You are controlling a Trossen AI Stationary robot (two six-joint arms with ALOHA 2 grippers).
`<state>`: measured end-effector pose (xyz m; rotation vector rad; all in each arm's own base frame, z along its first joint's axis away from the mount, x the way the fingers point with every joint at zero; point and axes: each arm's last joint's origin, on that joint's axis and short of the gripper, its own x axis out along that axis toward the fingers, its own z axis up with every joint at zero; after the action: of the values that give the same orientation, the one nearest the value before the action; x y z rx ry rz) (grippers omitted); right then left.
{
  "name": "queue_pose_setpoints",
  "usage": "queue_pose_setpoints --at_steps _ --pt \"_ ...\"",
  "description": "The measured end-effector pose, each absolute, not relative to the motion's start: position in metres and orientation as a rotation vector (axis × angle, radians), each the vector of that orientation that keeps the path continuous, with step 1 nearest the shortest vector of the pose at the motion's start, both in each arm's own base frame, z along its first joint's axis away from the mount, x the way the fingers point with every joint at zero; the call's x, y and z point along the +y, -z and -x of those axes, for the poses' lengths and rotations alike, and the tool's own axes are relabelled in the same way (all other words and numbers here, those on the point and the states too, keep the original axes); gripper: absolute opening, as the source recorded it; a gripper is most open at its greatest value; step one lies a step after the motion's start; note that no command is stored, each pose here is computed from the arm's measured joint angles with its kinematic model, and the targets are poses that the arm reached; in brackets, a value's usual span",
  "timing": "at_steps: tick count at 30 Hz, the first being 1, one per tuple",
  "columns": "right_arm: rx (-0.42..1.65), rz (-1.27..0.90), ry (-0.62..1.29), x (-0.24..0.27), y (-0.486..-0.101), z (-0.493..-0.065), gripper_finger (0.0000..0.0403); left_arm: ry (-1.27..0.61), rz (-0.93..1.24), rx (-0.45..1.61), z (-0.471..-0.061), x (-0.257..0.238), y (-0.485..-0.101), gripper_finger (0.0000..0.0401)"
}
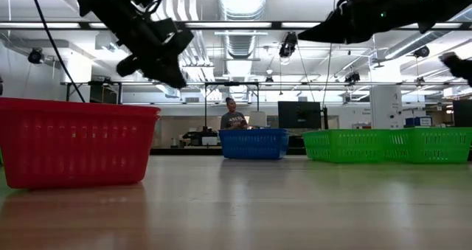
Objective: Stack baskets by color
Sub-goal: Stack the left green bin on top of the right green bin
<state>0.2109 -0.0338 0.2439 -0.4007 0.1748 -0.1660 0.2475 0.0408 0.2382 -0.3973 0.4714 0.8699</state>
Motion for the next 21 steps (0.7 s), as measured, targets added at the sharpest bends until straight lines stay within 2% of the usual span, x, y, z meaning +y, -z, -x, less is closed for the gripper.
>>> queue_pose_setpoints --at_steps 7,14,21 --pt "0.199 0.403 0.190 -0.039 -0.246 -0.204 0.0043 -0.911 0.658 0.711 -0.243 0.037 -0.248 0.0051" --pt "0.256 0.378 0.182 -0.039 -0.241 -0.202 0.0043 -1.100 0.859 1.157 -0.232 0.028 -0.230 0.0051" --pt "0.291 0.371 0.175 -0.039 -0.237 -0.201 0.0043 -1.064 0.934 1.245 -0.238 0.025 -0.221 0.0070"
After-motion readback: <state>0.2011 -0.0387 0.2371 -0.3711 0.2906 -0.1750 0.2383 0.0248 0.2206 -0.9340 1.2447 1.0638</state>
